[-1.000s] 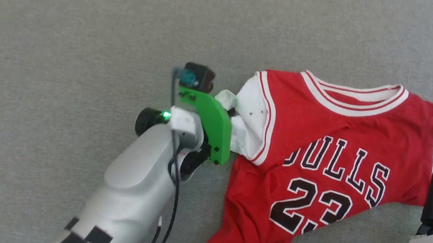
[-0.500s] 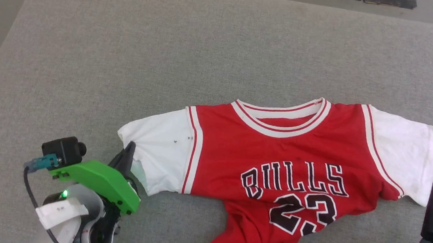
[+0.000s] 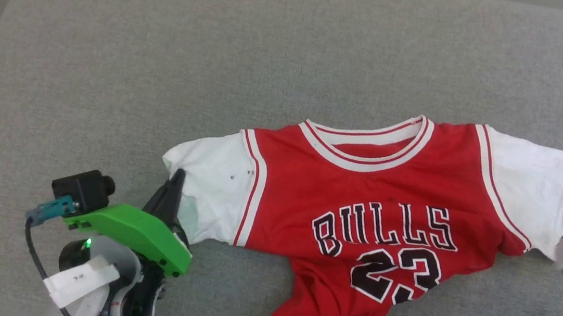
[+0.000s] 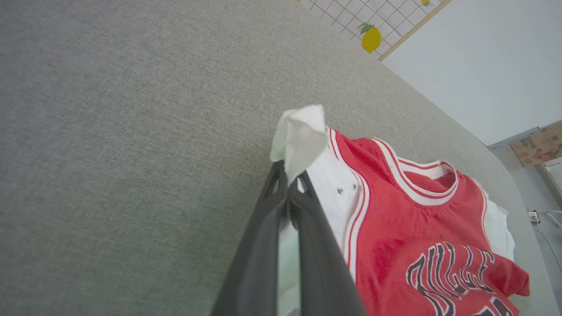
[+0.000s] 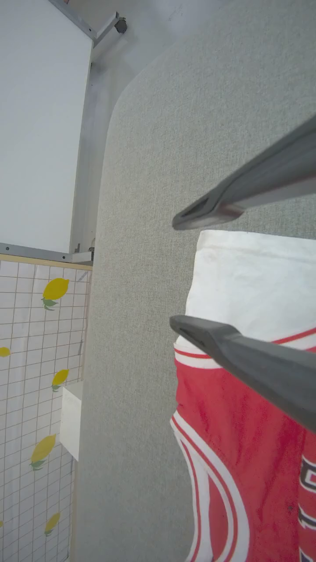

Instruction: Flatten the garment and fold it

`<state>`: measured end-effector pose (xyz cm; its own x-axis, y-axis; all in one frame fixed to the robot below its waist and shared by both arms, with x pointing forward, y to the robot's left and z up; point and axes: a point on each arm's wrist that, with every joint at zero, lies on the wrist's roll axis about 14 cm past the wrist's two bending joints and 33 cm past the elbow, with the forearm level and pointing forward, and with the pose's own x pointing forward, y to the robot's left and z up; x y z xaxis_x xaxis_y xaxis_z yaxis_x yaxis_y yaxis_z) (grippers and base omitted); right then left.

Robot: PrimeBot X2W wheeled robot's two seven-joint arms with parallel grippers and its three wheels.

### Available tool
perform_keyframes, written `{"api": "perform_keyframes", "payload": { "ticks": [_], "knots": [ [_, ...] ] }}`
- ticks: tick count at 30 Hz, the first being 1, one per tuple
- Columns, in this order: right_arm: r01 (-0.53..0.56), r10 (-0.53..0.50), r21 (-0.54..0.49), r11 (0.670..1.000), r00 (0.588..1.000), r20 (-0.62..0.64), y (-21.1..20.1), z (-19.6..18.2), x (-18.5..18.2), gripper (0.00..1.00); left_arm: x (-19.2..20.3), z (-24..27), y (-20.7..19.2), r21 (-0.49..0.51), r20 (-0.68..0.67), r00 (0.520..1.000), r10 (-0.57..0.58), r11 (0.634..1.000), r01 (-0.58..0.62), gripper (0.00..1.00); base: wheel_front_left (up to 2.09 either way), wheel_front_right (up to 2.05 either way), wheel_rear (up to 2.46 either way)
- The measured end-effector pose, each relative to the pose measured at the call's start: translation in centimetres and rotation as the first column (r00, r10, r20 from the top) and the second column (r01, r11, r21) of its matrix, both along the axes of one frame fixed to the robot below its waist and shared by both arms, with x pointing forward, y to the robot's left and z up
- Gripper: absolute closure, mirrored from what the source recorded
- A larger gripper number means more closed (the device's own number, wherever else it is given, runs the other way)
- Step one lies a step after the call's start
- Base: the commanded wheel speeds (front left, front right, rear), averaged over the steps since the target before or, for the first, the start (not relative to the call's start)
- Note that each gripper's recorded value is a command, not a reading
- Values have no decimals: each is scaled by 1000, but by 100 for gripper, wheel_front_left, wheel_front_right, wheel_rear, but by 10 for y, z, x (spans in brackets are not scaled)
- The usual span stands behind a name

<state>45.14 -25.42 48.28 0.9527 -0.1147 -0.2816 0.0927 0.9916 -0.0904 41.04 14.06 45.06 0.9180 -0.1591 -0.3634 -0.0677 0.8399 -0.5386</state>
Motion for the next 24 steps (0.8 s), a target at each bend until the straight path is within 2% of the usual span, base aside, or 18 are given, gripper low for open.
{"api": "perform_keyframes", "payload": {
  "ticks": [3, 5, 9, 16, 24],
  "knots": [
    [31, -34, -26, 999, 986, -163, -18, -20, 6, 0, 4, -5, -8, -5, -14, 1000, -24, 1000, 24, 100, 0, 0, 0],
    [41, -46, -23, 999, 952, -303, -24, -45, 2, 0, 9, -7, -14, -10, -19, 999, -43, 999, 43, 100, 0, 0, 0],
    [66, -69, -22, 998, 875, -478, -32, -79, -9, 0, 17, -13, -18, -5, -26, 998, -55, 999, 55, 100, 0, 0, 0],
    [125, -98, 12, 992, 834, -543, -38, -105, -8, 0, 16, -29, -16, -4, -68, 996, -50, 999, 50, 100, 0, 0, 0],
    [122, -35, 117, 986, 825, -564, -20, -119, 9, 0, 14, -40, -10, 0, -103, 994, -38, 999, 39, 100, 0, 0, 0]
  ]
}}
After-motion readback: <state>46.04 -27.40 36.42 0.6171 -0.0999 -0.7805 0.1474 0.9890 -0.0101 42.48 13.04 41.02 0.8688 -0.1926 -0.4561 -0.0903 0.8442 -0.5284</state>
